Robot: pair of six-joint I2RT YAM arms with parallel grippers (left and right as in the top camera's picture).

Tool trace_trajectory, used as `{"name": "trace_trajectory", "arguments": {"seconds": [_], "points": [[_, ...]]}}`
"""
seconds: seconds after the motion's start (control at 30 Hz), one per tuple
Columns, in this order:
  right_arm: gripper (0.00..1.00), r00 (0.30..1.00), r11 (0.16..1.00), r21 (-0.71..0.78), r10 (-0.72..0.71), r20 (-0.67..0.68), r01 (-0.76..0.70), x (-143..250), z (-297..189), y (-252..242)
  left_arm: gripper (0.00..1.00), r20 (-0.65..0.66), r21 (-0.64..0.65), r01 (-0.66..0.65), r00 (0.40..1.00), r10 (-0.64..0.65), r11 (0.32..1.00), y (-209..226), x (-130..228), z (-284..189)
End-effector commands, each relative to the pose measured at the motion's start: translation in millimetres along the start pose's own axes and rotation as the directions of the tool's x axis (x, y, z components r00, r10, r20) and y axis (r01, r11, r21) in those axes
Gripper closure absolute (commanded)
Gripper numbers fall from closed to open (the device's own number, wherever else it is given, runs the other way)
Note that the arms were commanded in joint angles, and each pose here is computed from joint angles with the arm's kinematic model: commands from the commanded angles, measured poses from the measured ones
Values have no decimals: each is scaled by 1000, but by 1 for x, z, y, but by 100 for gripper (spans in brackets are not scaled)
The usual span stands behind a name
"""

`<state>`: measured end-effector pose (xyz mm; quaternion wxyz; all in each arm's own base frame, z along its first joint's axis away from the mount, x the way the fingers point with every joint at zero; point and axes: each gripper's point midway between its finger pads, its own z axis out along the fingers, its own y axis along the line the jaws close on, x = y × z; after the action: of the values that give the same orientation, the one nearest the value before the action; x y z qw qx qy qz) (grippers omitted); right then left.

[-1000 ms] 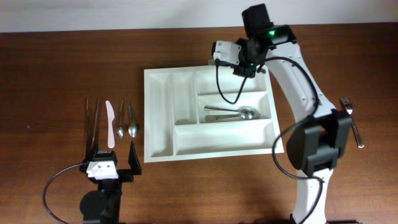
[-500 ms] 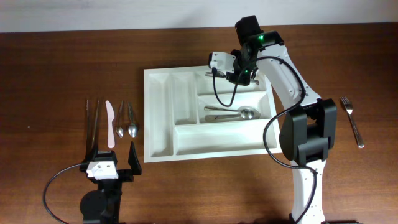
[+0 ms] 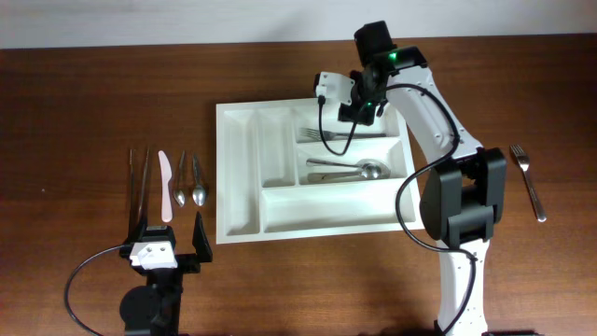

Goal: Pack container
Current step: 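Place the fork with the right gripper in the tray's upper compartment, then lower the right gripper onto the remaining fork and grasp it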

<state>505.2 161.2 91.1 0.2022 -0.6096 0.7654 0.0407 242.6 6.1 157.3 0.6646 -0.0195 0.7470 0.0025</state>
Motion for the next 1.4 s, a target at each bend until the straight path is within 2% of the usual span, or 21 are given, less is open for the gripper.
{"name": "trace_trajectory", "arguments": {"seconds": [0.0, 0.07, 0.1, 0.17, 0.2, 0.3, 0.43, 0.7, 0.87, 1.1, 1.37], "points": [[64, 932, 904, 259, 360, -34, -339, 36, -66, -57, 1, 0, -7, 9, 1000, -9, 1000, 1, 2, 0], [46, 864, 814, 376, 499, -63, -443, 69, -95, -73, 1, 0, -7, 9, 1000, -9, 1000, 1, 2, 0], [43, 817, 762, 423, 571, -80, -490, 94, -114, -78, 1, 0, -7, 9, 1000, -9, 1000, 1, 2, 0], [38, 764, 726, 432, 634, -118, -536, 129, -134, -73, 1, 0, -7, 9, 1000, -9, 1000, 1, 2, 0], [37, 749, 717, 430, 650, -128, -548, 138, -138, -71, 1, 0, -7, 9, 1000, -9, 1000, 1, 2, 0], [33, 599, 613, 432, 778, -189, -661, 226, -158, -56, 1, 0, -7, 9, 1000, -9, 1000, 1, 2, 0], [32, 469, 490, 394, 869, -156, -778, 295, -166, -43, 1, 0, -7, 9, 1000, -9, 1000, 1, 2, 0], [30, 288, 311, 402, 950, -118, -861, 388, -168, -16, 1, 0, -7, 9, 1000, -9, 1000, 1, 2, 0], [28, 239, 246, 354, 969, -65, -902, 415, -151, -4, 1, 0, -7, 9, 1000, -9, 1000, 1, 2, 0], [30, 258, 269, 312, 963, -77, -911, 419, -120, 8, 1, 0, -7, 9, 1000, -9, 1000, 1, 2, 0], [38, 248, 265, 287, 964, -96, -920, 426, -80, 31, 1, 0, -7, 9, 1000, -9, 1000, 1, 2, 0]]}}
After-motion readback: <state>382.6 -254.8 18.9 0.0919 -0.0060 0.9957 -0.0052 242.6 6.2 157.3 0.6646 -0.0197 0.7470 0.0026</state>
